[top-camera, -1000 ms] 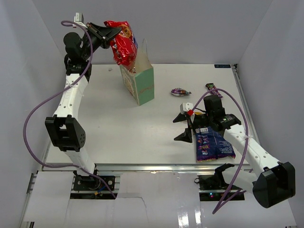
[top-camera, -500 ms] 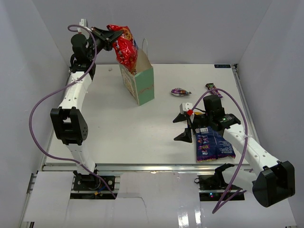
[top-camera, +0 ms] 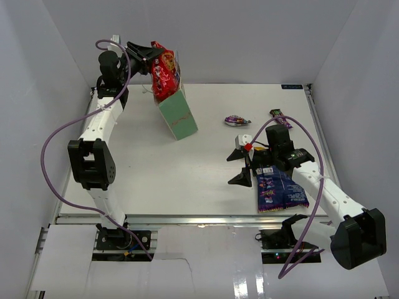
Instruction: Place the snacks into the paper bag
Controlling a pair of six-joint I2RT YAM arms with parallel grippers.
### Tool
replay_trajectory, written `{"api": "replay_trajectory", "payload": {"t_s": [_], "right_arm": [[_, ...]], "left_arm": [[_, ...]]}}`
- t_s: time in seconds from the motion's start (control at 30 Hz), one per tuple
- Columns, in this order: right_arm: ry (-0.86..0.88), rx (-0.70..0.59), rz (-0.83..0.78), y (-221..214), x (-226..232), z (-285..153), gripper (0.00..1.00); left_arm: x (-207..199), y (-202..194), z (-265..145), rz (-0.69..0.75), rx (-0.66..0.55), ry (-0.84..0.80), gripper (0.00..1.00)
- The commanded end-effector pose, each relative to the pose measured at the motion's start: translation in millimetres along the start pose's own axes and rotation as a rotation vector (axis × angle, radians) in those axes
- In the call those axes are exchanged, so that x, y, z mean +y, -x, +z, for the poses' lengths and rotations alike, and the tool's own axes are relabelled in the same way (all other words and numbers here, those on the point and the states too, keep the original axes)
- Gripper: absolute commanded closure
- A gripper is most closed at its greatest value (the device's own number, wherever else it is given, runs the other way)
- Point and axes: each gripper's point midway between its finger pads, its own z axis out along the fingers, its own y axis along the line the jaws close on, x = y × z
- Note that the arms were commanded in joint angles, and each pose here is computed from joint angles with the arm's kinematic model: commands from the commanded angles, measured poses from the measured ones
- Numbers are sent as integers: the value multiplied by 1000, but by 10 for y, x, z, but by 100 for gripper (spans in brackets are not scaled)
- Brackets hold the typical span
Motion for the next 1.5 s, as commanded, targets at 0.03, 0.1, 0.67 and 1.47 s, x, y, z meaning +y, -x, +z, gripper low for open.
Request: {"api": "replay_trajectory", "payload": {"t_s": [0.03,0.1,0.67,1.47], "right_arm": [[0,-6,-20,5,-26,4,3],[0,-6,-22,2,-26,5,3],[-4,2,-16,-19,-39,8,3],[-5,5,-14,-18,-46,7,3]], "left_arm": [[-690,-46,-85,88,-8,-169,45],[-726,-74,-65,92,-3,-177,40],[-1187,-123,-82,169,-21,-238,13],[-768,-2,-9,286,-92,24,2]]}}
